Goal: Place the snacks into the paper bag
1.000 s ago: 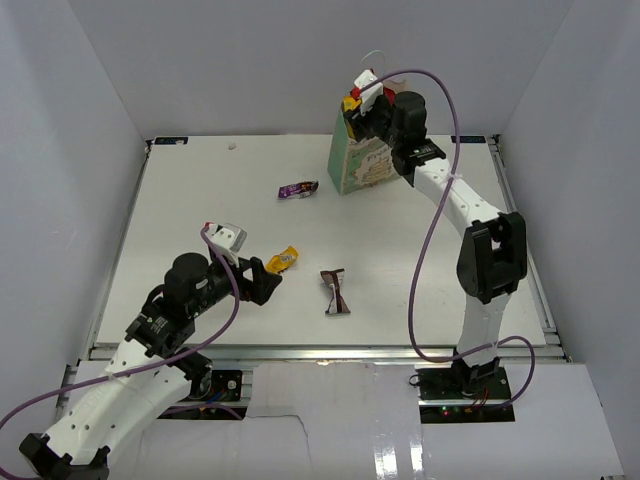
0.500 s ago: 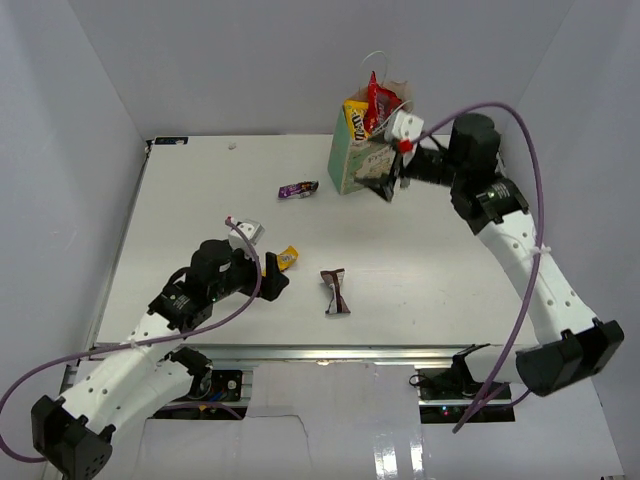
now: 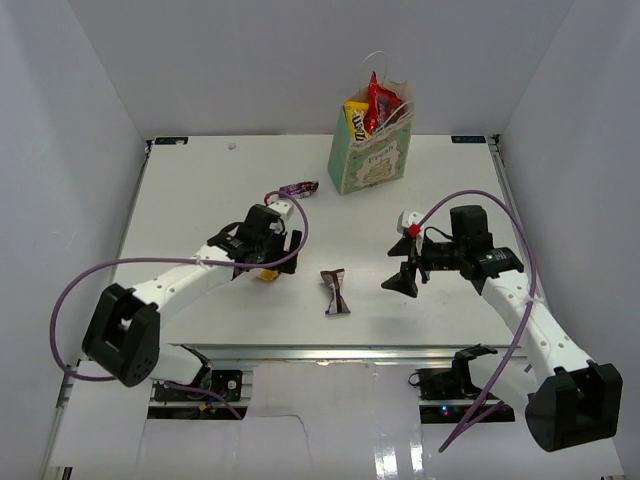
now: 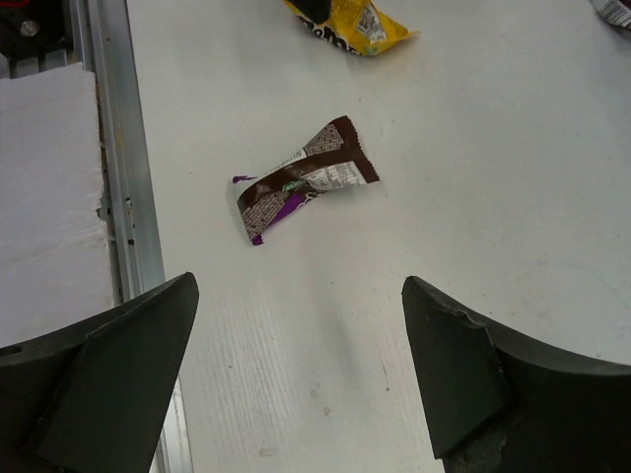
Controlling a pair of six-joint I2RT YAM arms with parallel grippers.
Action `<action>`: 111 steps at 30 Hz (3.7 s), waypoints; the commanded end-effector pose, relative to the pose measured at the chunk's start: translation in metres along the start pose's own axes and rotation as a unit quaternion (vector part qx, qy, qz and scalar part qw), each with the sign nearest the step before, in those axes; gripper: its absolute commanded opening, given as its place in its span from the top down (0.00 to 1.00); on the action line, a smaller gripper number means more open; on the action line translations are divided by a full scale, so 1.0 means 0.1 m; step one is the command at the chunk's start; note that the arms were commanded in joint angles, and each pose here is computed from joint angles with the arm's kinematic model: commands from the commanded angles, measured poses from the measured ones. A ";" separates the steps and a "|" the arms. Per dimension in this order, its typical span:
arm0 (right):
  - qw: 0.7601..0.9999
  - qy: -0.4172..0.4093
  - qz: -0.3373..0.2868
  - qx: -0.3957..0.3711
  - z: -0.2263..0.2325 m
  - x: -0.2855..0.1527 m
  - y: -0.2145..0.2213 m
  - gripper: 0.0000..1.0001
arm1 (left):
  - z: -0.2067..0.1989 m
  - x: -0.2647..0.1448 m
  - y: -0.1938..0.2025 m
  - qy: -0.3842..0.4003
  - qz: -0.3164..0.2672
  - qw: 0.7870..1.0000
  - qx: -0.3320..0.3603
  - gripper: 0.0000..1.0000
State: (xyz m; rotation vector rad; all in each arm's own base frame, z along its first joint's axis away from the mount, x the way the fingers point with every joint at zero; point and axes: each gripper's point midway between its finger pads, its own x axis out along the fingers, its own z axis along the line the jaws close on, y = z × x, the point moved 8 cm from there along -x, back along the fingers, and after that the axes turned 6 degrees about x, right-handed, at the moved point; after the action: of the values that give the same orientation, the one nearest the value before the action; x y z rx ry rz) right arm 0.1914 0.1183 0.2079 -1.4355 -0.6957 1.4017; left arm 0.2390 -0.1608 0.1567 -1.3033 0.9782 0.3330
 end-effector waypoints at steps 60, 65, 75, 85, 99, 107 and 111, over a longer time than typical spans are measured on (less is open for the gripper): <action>0.997 0.027 -0.068 -0.040 0.00 -0.26 -0.15 0.10 | -0.86 0.44 -3.81 0.209 -0.539 0.803 -0.142 0.64; 0.997 0.025 -0.067 -0.035 -0.01 -0.25 -0.14 0.10 | -0.84 0.44 -3.72 0.201 -0.528 0.814 -0.137 0.24; 0.997 0.033 -0.060 -0.028 -0.05 -0.24 -0.09 0.10 | -0.75 -0.50 -3.86 0.181 -0.575 0.792 -0.091 0.13; 0.997 0.040 -0.060 -0.013 -0.13 -0.22 -0.04 0.11 | -0.35 -1.43 -3.01 0.068 -0.579 0.812 -0.036 0.11; 0.968 0.198 0.109 0.112 -0.42 0.60 -0.03 0.20 | -0.04 -1.76 -0.57 0.089 -0.393 0.915 -0.021 0.07; 0.952 0.153 0.195 0.179 0.00 1.40 0.06 0.17 | 0.10 -1.70 0.20 0.069 -0.365 0.928 -0.018 0.05; 0.939 0.172 0.229 0.188 0.03 1.55 0.22 0.18 | 0.14 -1.82 0.27 0.063 -0.388 0.919 -0.023 0.03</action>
State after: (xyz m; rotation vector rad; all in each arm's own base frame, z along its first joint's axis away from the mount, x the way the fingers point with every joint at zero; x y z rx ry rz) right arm 0.2043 0.2431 0.1216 -1.5247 0.0636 1.5536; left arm 0.1251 -0.0929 0.2775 -1.6608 0.5129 -0.3772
